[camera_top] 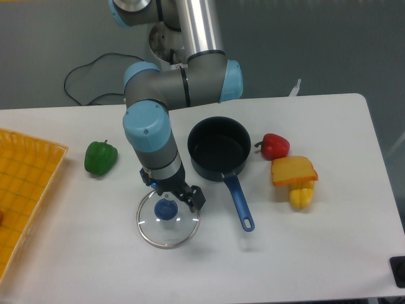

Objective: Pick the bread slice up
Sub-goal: 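Move the gripper from the glass lid over to the bread slice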

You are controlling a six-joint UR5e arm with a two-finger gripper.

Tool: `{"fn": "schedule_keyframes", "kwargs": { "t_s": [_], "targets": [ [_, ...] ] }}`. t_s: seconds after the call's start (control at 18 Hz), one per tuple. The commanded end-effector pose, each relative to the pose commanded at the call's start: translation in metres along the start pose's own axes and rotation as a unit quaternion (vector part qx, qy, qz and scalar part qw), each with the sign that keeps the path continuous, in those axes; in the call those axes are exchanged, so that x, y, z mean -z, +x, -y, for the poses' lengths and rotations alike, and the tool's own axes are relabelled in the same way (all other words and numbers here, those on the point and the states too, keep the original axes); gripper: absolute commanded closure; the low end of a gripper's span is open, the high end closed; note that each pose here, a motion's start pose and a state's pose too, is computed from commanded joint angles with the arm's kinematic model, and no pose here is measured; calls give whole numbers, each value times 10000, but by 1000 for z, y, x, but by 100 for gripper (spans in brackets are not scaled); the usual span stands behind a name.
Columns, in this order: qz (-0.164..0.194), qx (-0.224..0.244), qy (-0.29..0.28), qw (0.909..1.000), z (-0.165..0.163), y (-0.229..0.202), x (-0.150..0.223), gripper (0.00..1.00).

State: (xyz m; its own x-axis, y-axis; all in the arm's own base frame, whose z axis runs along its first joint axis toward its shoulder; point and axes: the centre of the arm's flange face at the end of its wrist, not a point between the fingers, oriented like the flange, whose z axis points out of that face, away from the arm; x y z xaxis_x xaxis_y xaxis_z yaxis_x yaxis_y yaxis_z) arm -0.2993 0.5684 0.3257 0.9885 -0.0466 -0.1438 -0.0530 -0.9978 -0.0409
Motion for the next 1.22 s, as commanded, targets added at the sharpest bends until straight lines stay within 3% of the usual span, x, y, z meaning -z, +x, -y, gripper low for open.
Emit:
{"fn": "schedule_keyframes", "kwargs": {
  "t_s": [0.28,0.44,0.56,0.83,1.0,1.22],
  "targets": [
    [74,-28,-17,10000,-8,-10,6,0],
    [517,69,-234,9984,-20,-30,28,0],
    [506,205,-341,9979,-36,-47,33,0],
    [231,-996,-574,9931,-77,-85,21,0],
    [204,-1286,-612,9896,-100,-108,26,0],
    [143,-1290,-659,9894,-150,-160,18,0]
  ]
}}
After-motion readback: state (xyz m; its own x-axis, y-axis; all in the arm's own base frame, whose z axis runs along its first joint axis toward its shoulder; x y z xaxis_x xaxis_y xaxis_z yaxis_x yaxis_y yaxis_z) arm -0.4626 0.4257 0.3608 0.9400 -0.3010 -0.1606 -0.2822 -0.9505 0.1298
